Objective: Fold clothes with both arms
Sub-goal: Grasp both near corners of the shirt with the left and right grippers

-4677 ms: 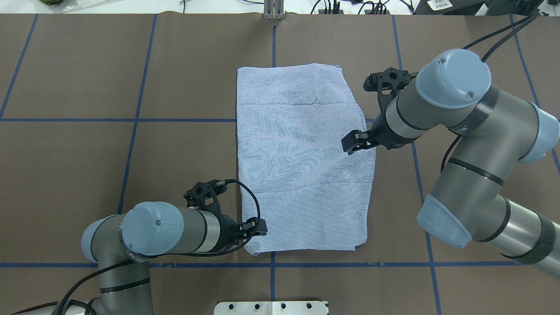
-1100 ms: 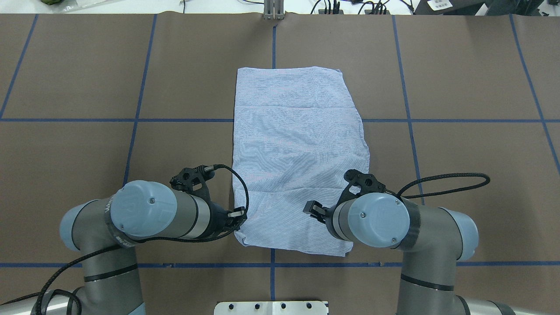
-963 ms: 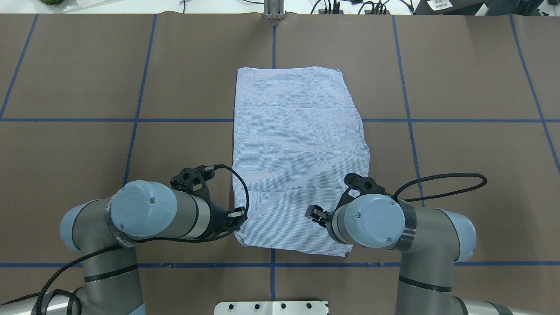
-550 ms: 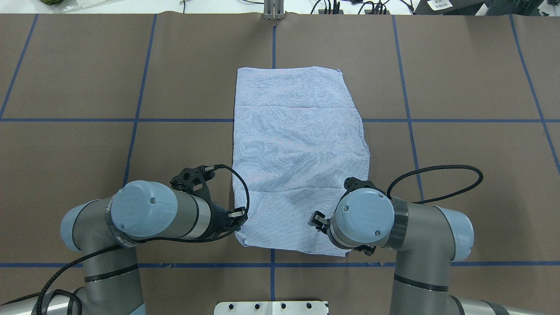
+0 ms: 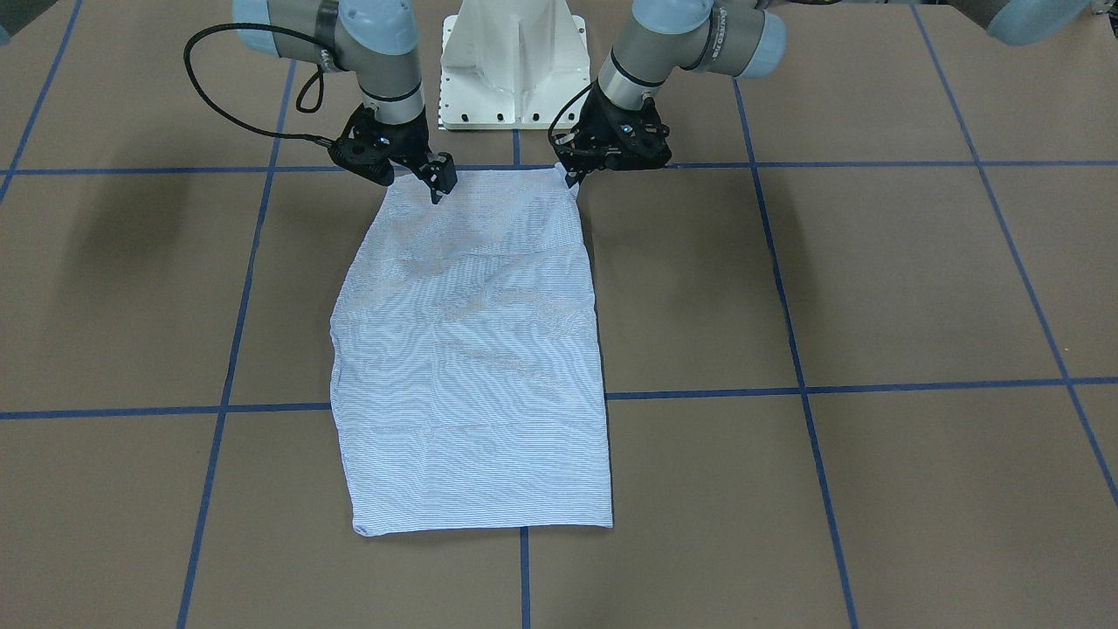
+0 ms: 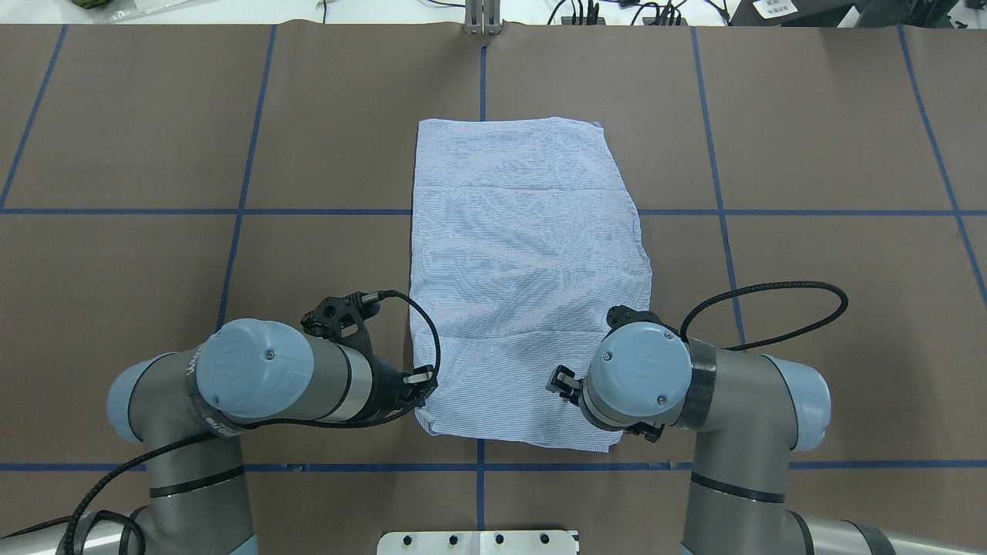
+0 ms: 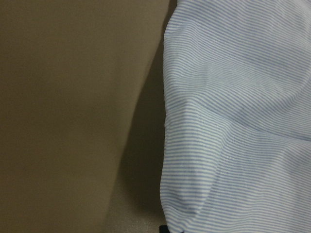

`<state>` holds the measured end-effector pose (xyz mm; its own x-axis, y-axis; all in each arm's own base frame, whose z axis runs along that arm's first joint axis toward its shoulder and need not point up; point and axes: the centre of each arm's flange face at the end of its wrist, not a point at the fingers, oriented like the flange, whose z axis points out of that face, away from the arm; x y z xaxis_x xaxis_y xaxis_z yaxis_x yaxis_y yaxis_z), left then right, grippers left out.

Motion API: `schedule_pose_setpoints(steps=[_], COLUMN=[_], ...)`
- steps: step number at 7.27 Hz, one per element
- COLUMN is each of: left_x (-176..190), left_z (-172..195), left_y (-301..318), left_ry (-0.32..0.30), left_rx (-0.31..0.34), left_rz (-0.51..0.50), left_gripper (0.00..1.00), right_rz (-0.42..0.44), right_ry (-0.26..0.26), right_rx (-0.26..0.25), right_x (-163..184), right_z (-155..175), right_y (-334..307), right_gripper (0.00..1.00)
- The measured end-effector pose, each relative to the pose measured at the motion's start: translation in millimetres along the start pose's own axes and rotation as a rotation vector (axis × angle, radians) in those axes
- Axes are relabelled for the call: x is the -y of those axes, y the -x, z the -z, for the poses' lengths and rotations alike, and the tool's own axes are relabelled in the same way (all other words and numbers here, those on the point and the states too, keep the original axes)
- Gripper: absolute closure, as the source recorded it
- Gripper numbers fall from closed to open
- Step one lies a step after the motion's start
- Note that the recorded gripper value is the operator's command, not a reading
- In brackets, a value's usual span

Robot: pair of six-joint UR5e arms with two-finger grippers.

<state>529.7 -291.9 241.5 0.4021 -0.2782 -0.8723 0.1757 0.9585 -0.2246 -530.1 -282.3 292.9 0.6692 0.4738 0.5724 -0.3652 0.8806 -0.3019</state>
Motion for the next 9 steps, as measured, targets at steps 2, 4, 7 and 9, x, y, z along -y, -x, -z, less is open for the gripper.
schedule_pose_setpoints(steps=[2, 4, 7, 9], left_x=[0, 0, -1, -1], left_z=[0, 0, 0, 0], left_y=[-1, -1, -2, -2], left_ry=[0.000, 0.000, 0.001, 0.001], left_rx=[-0.001, -0.002, -0.003, -0.003], left_rz=[-0.001, -0.002, -0.002, -0.003], left_gripper=[1.00, 1.00, 1.00, 1.00], right_rz=[0.001, 0.005, 0.016, -0.003], right_ry=[-0.001, 0.002, 0.026, 0.035], right_rx=[-0.011, -0.018, 0.031, 0.045], right_x=[0, -4, -15, -19], right_z=[-6, -10, -10, -13], right_y=[2, 3, 4, 3], right_gripper=[0.00, 0.00, 0.00, 0.00])
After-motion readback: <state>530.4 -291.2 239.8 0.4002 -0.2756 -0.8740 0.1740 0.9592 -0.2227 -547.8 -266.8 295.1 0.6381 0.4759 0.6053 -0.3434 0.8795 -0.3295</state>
